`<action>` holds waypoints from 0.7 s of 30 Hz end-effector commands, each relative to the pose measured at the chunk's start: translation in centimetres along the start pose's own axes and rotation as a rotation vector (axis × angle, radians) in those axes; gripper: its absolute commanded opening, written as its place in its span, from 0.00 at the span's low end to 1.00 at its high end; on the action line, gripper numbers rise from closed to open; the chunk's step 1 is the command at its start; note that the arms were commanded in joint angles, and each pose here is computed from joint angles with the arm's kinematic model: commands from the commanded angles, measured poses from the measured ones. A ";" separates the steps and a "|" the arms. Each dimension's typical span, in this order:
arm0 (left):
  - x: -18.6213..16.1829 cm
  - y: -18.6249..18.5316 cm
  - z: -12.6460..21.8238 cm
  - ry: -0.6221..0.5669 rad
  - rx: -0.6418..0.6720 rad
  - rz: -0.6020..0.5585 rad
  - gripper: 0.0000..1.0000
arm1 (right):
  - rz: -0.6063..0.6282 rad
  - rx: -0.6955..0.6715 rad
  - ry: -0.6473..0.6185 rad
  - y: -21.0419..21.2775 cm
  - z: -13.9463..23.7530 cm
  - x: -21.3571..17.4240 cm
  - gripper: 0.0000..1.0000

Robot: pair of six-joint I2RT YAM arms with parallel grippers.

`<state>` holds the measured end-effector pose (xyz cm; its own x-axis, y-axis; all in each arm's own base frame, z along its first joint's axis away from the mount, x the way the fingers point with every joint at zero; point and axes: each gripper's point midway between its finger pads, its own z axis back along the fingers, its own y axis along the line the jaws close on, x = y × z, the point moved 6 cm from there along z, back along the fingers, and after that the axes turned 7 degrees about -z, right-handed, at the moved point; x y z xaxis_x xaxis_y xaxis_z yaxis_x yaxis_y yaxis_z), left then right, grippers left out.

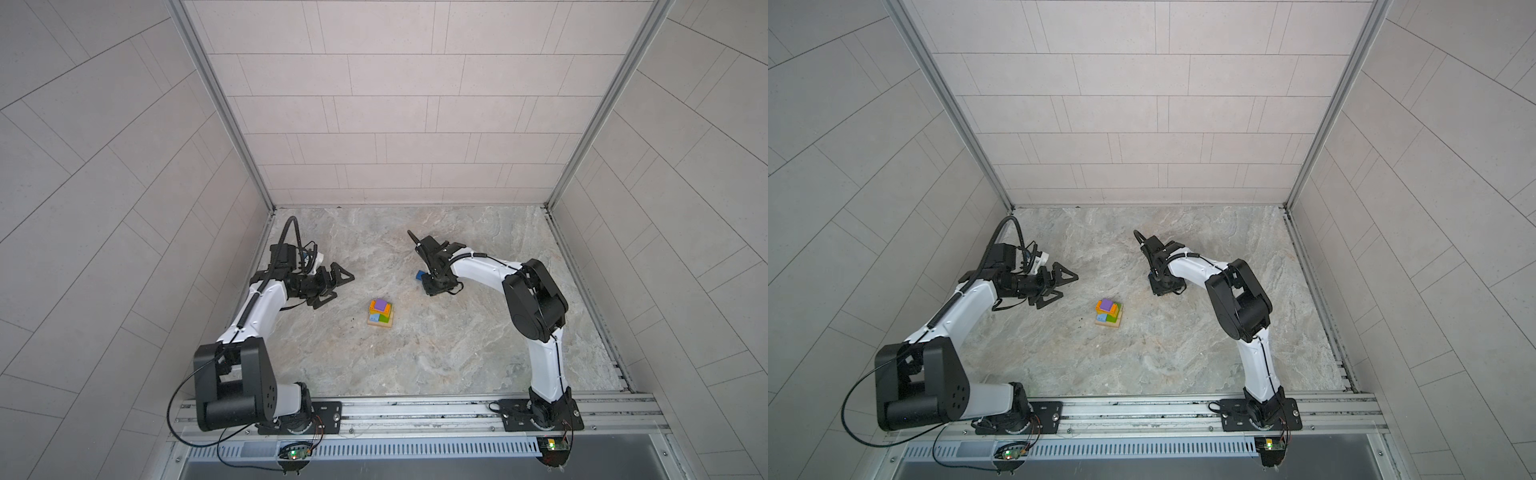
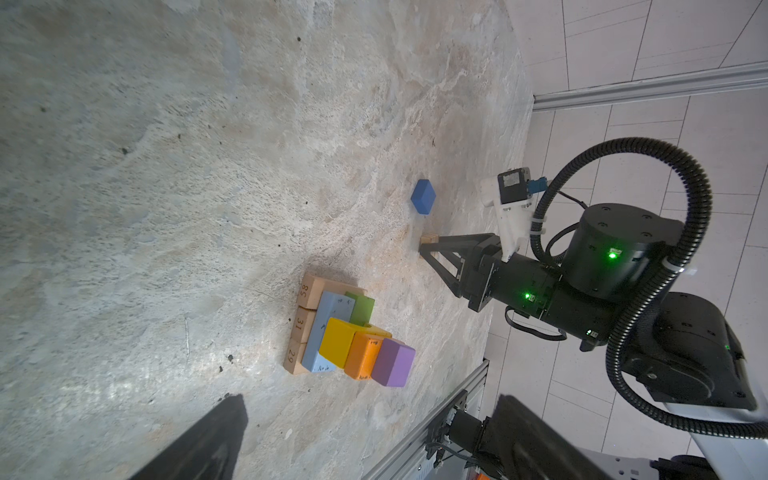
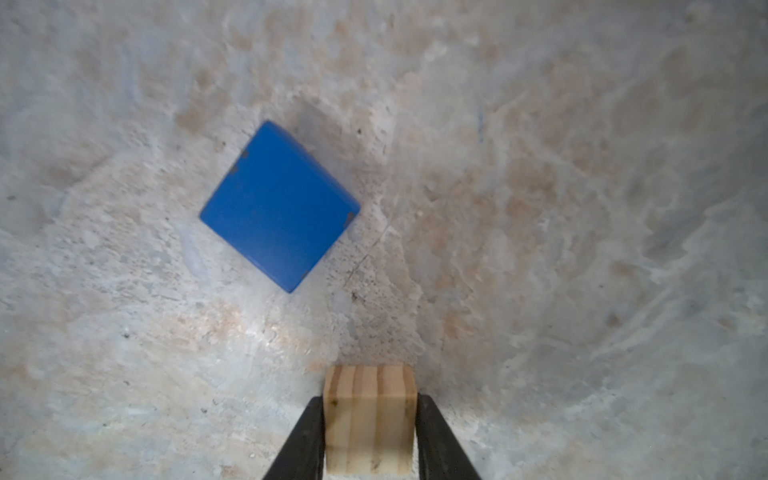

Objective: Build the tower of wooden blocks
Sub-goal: 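Lower the right gripper onto the small wood block and close it, then lift and carry the small wood block above the stack with the right gripper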

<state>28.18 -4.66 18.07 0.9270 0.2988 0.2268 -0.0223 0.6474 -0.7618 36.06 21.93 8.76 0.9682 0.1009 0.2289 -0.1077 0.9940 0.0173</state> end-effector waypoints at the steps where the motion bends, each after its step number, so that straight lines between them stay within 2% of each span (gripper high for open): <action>1: -0.3 -0.3 0.2 0.000 -0.004 -0.013 1.00 | 0.000 -0.042 0.015 -0.4 0.0 -0.6 0.36; 16: -0.3 -0.3 0.1 0.001 -0.007 -0.015 1.00 | 0.034 -0.083 -0.010 -0.8 1.6 -0.2 0.28; 21: -0.3 -0.3 0.1 0.003 -0.006 -0.013 1.00 | 0.078 -0.068 -0.035 -0.3 3.5 0.1 0.25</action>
<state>28.18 -4.66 18.07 0.9270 0.2988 0.2268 -0.0223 0.6474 -0.7618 35.72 21.38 9.22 0.9647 0.1425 0.2214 -0.1339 0.9896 -0.0531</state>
